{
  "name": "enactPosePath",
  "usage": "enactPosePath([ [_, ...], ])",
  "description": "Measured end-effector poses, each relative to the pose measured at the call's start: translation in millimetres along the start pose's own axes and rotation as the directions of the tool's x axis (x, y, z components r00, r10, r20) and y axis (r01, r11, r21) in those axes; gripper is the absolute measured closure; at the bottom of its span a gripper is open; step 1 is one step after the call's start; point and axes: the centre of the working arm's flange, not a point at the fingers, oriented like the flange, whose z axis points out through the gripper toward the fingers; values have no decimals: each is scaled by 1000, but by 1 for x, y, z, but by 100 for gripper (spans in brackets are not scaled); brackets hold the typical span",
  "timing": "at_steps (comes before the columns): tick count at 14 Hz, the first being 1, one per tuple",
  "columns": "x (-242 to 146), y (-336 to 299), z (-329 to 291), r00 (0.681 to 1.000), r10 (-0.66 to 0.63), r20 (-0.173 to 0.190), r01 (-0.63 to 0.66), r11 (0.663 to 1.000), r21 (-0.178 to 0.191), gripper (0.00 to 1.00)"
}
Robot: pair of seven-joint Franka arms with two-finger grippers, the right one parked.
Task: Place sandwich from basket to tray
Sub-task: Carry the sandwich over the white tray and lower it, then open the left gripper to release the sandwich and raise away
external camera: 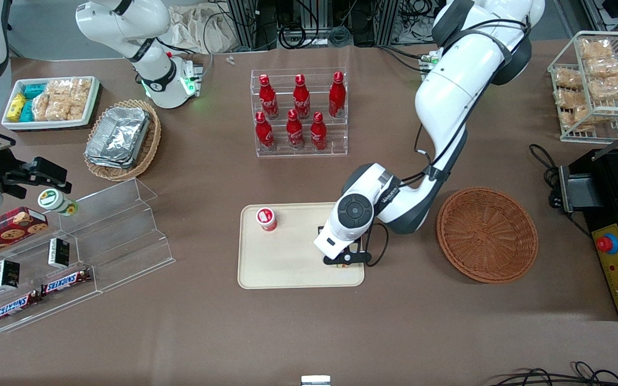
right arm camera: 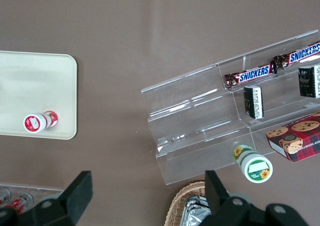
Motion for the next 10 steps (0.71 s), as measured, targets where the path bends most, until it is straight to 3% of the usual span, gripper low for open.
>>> enactPosePath([
  [5, 23, -20, -47, 998, -43, -49, 42, 999, -15, 1],
  [8, 40, -75, -131, 991, -115, -64, 116, 993, 15, 1],
  [10, 39, -116, -189, 983, -157, -100, 160, 987, 21, 1],
])
